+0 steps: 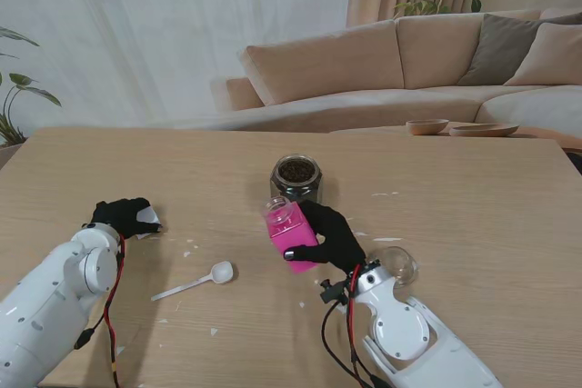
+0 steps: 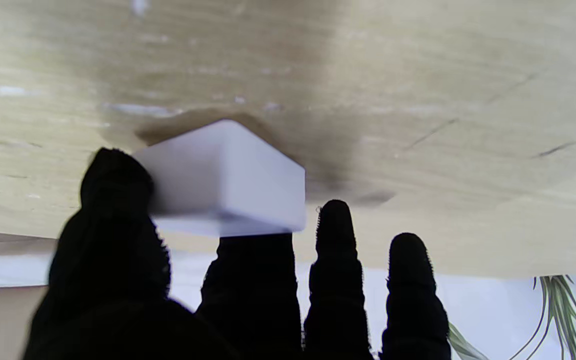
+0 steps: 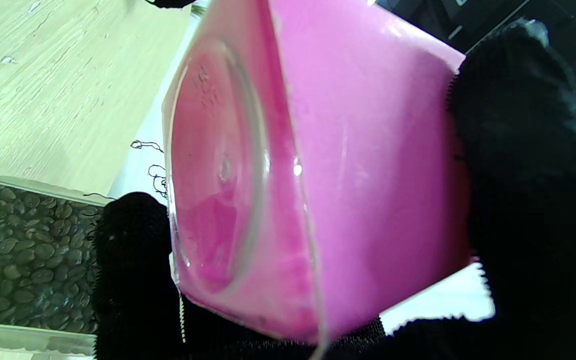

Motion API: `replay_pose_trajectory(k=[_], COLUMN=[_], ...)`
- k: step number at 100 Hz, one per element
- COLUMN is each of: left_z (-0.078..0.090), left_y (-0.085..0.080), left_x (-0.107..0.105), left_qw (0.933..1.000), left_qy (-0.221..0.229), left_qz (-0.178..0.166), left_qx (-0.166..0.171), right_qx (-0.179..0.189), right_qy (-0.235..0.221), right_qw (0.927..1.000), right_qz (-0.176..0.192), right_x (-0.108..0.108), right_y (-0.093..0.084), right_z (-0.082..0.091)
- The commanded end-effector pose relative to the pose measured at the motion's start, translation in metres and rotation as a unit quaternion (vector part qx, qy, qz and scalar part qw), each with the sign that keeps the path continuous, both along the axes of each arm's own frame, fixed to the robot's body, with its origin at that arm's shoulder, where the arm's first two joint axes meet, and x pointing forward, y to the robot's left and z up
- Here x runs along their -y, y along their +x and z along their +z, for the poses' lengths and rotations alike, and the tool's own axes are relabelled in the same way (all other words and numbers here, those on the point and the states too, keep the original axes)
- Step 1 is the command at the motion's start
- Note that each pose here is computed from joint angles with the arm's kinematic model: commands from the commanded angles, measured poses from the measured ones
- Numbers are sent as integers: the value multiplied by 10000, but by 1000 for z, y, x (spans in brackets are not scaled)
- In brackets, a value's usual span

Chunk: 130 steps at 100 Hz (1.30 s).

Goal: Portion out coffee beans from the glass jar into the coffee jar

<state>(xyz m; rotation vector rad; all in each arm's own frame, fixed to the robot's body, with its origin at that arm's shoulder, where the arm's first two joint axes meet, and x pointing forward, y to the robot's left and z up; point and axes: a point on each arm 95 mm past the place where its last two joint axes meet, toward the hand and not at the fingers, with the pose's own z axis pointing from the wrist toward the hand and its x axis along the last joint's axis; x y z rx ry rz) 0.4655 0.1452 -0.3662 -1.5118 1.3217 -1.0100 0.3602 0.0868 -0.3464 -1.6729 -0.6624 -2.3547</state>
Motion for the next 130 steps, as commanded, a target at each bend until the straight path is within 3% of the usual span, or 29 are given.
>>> replay_pose_trajectory(k=[1,24,60,82,98,113,130], left_z=[-6,-2,21,39,47,41,25], left_y=[-4,-11,-23,-46,-79,-107,-117], left_x=[4,2,9,29,46,54,57], left_qw=[9998,9982,9995,9955,9835,9733,9691], left_qy=[-47,-25,-229,-562,-1053,-1264,-1304], left_qz=[6,33,-104,-760,-1471,-1914,-2079], left_qx=[-190,-600,-214,67,97,2,-248], right_qx=[-36,-21,-17,-31,-43,-28,3], right_qy=[10,8,-7,-17,-8,8,26], right_qw=[10000,10000,9999,9999,9999,9999,9999], right_qz=[36,-54,-104,-117,-125,-139,-148], right_x=[-1,5,9,10,10,11,11], right_y=[-4,-7,-8,-10,-11,-12,-13], right_z=[0,2,3,1,1,2,2])
